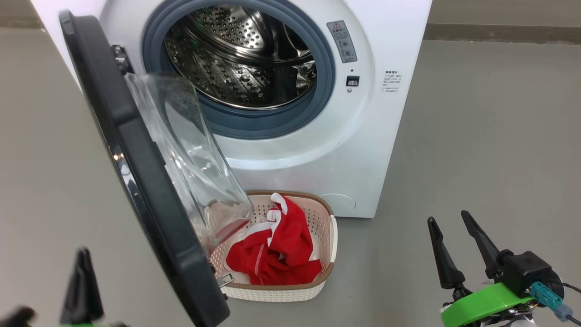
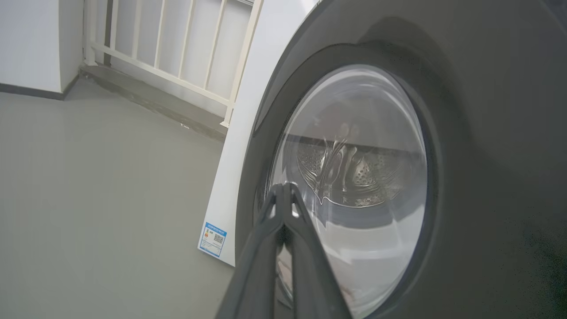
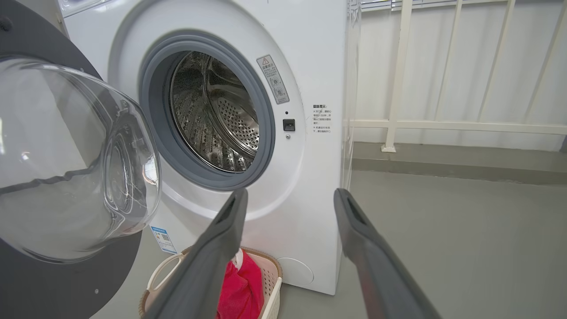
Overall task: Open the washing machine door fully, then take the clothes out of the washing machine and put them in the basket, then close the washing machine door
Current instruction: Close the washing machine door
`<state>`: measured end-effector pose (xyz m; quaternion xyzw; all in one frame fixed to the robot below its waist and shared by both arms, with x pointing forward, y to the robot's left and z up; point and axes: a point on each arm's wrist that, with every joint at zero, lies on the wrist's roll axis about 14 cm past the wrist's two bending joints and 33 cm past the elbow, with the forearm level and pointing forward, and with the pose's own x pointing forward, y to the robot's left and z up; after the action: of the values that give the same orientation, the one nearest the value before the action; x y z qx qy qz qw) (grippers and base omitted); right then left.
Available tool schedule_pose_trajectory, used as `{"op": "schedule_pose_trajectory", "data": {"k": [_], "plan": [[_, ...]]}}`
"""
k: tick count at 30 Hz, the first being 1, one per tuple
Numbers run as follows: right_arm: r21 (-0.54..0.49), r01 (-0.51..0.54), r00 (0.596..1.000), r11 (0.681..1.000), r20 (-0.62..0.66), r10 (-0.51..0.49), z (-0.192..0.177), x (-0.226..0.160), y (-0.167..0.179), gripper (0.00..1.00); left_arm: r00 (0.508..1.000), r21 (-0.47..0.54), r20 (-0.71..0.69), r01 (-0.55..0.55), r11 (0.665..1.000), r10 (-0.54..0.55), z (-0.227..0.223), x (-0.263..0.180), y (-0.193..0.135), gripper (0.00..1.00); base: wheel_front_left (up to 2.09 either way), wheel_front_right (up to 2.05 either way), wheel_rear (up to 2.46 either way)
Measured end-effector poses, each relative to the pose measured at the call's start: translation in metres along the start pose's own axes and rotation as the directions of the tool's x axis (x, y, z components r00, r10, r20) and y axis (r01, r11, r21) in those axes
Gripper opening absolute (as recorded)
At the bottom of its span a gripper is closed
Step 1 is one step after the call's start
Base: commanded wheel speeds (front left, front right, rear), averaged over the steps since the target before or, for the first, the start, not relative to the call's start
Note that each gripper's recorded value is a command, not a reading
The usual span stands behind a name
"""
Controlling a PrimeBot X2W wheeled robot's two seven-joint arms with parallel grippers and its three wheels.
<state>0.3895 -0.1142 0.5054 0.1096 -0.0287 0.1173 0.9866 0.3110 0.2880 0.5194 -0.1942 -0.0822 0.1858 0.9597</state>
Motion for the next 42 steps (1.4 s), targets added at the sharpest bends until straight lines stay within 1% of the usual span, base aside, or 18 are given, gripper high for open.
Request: {"op": "schedule_pose_trajectory", "data": {"k": [2, 3, 5, 7, 8, 10, 12, 13, 16, 18, 23, 26, 28, 30, 33, 36, 38, 42], "plan": [[0.000, -0.001, 1.000, 1.000, -0.002, 0.001, -0.001, 0.000, 0.000, 1.00, 1.000, -0.119, 0.014, -0.008, 0.993, 0.010, 0.013, 0.011, -0.002, 0.00, 0.00, 0.00, 0.00], [0.000, -0.002, 1.000, 1.000, -0.003, 0.002, -0.001, 0.000, 0.000, 1.00, 1.000, -0.178, 0.019, -0.010, 0.984, 0.014, 0.019, 0.016, -0.003, 0.00, 0.00, 0.00, 0.00], [0.001, -0.002, 1.000, 1.000, -0.005, 0.002, -0.002, 0.001, 0.001, 1.00, 1.000, -0.290, 0.016, -0.005, 0.957, 0.010, 0.030, 0.025, -0.008, 0.00, 0.00, 0.00, 0.00], [0.002, -0.002, 1.000, 1.000, -0.007, 0.002, -0.002, 0.000, 0.001, 1.00, 1.000, -0.405, 0.013, 0.005, 0.914, 0.000, 0.042, 0.033, -0.014, 0.00, 0.00, 0.00, 0.00], [0.002, -0.001, 1.000, 1.000, -0.008, 0.001, -0.003, 0.000, 0.000, 1.00, 1.000, -0.461, 0.010, 0.013, 0.887, -0.009, 0.048, 0.036, -0.018, 0.00, 0.00, 0.00, 0.00], [0.003, 0.002, 1.000, 1.000, -0.010, -0.002, -0.004, 0.000, -0.001, 1.00, 0.999, -0.598, -0.018, 0.017, 0.801, -0.034, 0.055, 0.043, -0.026, 0.00, 0.00, 0.00, 0.00], [0.004, 0.005, 1.000, 1.000, -0.012, -0.005, -0.004, 0.000, -0.002, 1.00, 0.995, -0.695, -0.043, 0.032, 0.718, -0.085, 0.062, 0.047, -0.039, 0.00, 0.00, 0.00, 0.00], [0.010, 0.009, 1.000, 1.000, -0.012, -0.009, -0.005, -0.001, -0.003, 1.00, 0.992, -0.728, -0.055, 0.038, 0.684, -0.113, 0.065, 0.049, -0.046, 0.00, 0.00, 0.00, 0.00], [0.012, 0.016, 1.000, 1.000, -0.015, -0.016, -0.006, -0.002, -0.005, 1.00, 0.978, -0.801, -0.114, 0.015, 0.599, -0.177, 0.067, 0.051, -0.062, 0.00, 0.00, 0.00, 0.00], [0.012, 0.023, 1.000, 1.000, -0.017, -0.022, -0.006, -0.003, -0.007, 1.00, 0.966, -0.829, -0.140, 0.006, 0.560, -0.217, 0.069, 0.051, -0.072, 0.00, 0.00, 0.00, 0.00], [0.012, 0.042, 0.999, 0.999, -0.019, -0.041, -0.007, -0.006, -0.013, 1.00, 0.945, -0.871, -0.169, -0.010, 0.492, -0.280, 0.072, 0.052, -0.091, 0.00, 0.00, 0.00, 0.00], [0.019, 0.056, 0.998, 0.998, -0.020, -0.055, -0.007, -0.009, -0.017, 1.00, 0.935, -0.877, -0.181, -0.013, 0.480, -0.305, 0.069, 0.053, -0.100, 0.00, 0.00, 0.00, 0.00], [0.019, 0.066, 0.998, 0.998, -0.021, -0.066, -0.007, -0.010, -0.020, 1.00, 0.930, -0.884, -0.188, -0.020, 0.467, -0.317, 0.066, 0.055, -0.105, 0.00, 0.00, 0.00, 0.00], [0.021, 0.077, 0.997, 0.997, -0.022, -0.077, -0.008, -0.012, -0.024, 1.00, 0.924, -0.894, -0.193, -0.028, 0.447, -0.329, 0.062, 0.056, -0.111, 0.00, 0.00, 0.00, 0.00], [0.027, 0.097, 0.995, 0.995, -0.025, -0.097, -0.009, -0.015, -0.030, 1.00, 0.912, -0.902, -0.205, -0.035, 0.430, -0.355, 0.054, 0.058, -0.124, 0.00, 0.00, 0.00, 0.00], [0.025, 0.116, 0.993, 0.993, -0.029, -0.116, -0.010, -0.019, -0.036, 1.00, 0.897, -0.905, -0.221, -0.041, 0.424, -0.384, 0.043, 0.060, -0.141, 0.00, 0.00, 0.00, 0.00], [0.023, 0.130, 0.991, 0.991, -0.033, -0.129, -0.011, -0.022, -0.040, 1.00, 0.885, -0.921, -0.215, -0.044, 0.386, -0.413, 0.038, 0.063, -0.154, 0.00, 0.00, 0.00, 0.00], [0.018, 0.153, 0.988, 0.988, -0.032, -0.152, -0.010, -0.024, -0.048, 1.00, 0.863, -0.939, -0.200, -0.035, 0.342, -0.463, 0.028, 0.069, -0.182, 0.00, 0.00, 0.00, 0.00]]}}
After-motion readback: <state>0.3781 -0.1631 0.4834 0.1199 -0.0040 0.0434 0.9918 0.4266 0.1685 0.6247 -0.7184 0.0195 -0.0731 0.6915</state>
